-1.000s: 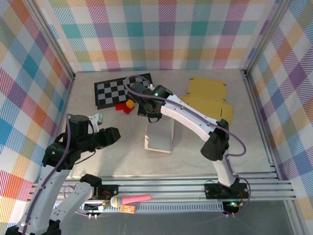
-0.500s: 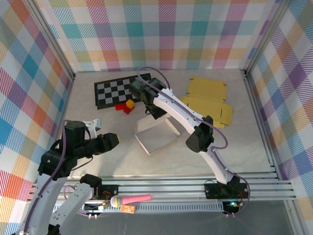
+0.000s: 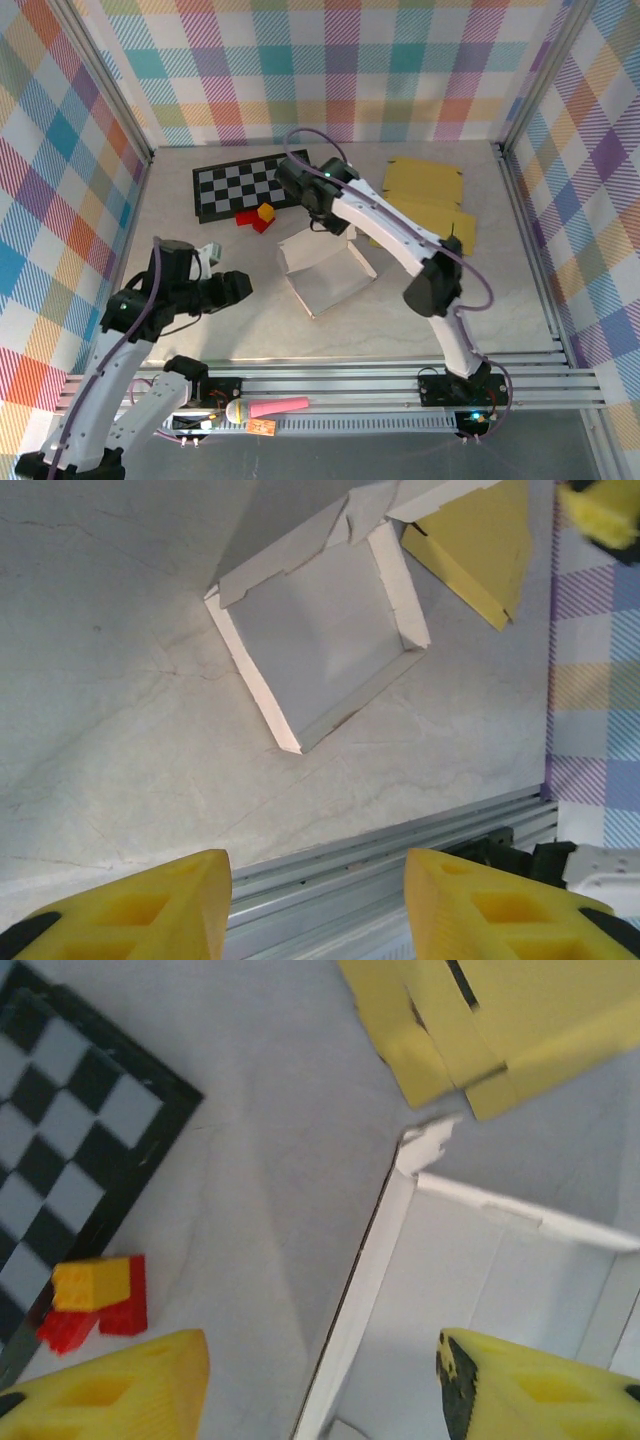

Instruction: Fold the paper box

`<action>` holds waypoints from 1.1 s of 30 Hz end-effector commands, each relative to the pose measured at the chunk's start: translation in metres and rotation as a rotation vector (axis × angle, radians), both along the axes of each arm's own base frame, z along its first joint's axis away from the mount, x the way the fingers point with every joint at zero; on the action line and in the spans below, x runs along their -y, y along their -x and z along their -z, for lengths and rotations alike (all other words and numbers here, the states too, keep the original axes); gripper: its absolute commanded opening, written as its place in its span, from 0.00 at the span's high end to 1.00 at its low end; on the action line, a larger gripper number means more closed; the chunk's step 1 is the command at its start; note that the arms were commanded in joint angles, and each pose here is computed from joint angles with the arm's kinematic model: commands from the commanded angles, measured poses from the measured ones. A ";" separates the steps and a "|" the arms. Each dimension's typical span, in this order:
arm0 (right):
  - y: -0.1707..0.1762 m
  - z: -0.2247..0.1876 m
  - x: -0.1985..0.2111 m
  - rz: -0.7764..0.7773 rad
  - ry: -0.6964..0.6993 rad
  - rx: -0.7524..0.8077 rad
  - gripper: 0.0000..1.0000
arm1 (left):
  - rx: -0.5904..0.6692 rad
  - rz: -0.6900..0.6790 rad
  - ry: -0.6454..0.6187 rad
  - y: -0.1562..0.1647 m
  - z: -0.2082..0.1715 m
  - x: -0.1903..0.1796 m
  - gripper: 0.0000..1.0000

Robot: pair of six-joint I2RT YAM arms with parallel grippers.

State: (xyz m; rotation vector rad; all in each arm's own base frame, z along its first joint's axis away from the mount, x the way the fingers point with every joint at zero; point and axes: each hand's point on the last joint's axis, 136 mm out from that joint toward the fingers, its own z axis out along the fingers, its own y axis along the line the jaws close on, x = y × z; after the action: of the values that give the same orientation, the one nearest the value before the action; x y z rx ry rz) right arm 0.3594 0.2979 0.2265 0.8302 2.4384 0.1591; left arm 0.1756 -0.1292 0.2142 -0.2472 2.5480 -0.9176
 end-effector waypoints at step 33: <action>-0.017 0.057 0.054 -1.557 0.029 0.412 0.44 | 0.065 0.023 -0.467 -0.113 0.062 0.050 0.53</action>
State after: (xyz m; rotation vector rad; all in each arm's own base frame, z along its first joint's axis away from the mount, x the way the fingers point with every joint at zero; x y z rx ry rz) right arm 0.3720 0.2338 0.1566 -1.0802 2.1730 0.6991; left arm 0.2749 -0.1721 0.1402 -0.0370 2.6750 -0.2954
